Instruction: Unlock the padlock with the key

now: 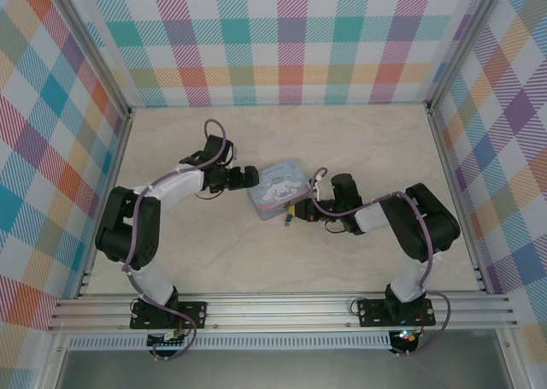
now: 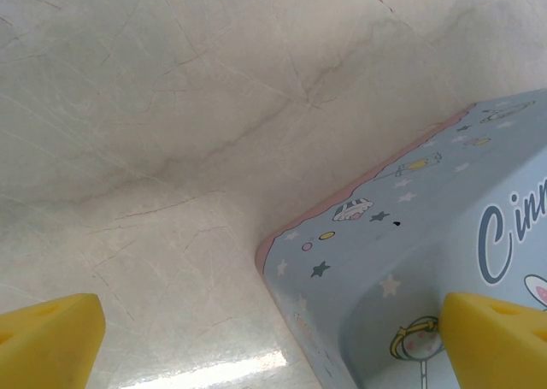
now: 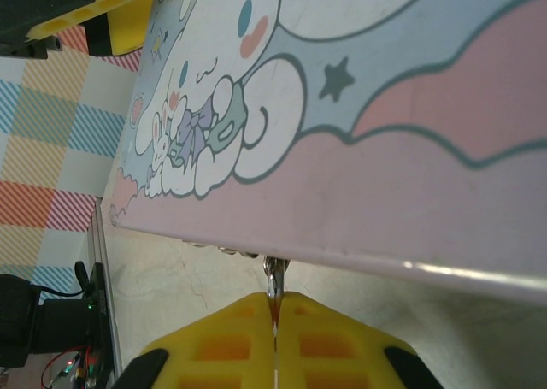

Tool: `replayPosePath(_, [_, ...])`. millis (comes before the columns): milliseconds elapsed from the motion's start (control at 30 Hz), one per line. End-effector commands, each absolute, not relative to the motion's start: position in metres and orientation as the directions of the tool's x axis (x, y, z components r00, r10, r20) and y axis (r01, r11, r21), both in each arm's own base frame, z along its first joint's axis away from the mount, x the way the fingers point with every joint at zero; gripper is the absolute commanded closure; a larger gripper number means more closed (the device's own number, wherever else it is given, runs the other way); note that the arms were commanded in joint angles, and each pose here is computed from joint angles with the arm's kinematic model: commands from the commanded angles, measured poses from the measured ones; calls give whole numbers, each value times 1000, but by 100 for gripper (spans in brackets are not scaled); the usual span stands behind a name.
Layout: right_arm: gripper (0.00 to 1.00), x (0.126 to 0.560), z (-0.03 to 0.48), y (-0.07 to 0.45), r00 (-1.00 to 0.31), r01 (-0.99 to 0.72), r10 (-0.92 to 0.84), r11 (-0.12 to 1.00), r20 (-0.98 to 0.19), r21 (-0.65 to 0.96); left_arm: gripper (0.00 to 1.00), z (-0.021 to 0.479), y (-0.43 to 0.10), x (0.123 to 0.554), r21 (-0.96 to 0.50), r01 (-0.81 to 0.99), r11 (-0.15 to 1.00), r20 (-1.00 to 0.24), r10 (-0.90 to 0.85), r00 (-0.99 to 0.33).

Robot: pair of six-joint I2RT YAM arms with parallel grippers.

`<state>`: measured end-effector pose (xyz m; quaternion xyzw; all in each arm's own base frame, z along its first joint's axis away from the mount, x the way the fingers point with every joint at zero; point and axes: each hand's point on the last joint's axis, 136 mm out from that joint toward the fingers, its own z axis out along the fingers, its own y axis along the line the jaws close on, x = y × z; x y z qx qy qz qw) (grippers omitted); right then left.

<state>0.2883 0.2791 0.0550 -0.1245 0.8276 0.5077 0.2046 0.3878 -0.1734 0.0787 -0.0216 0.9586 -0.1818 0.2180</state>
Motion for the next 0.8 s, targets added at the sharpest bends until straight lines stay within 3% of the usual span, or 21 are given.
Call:
replayPosePath(0, [97, 292, 65, 278, -858, -458, 5, 445, -513, 770, 0, 70, -162, 375, -324, 15, 946, -385, -117, -915])
replayPosePath(767, [100, 309, 87, 254, -824, -387, 190, 498, -533, 776, 0, 52, -156, 346, -339, -28, 940, -354, -155, -922])
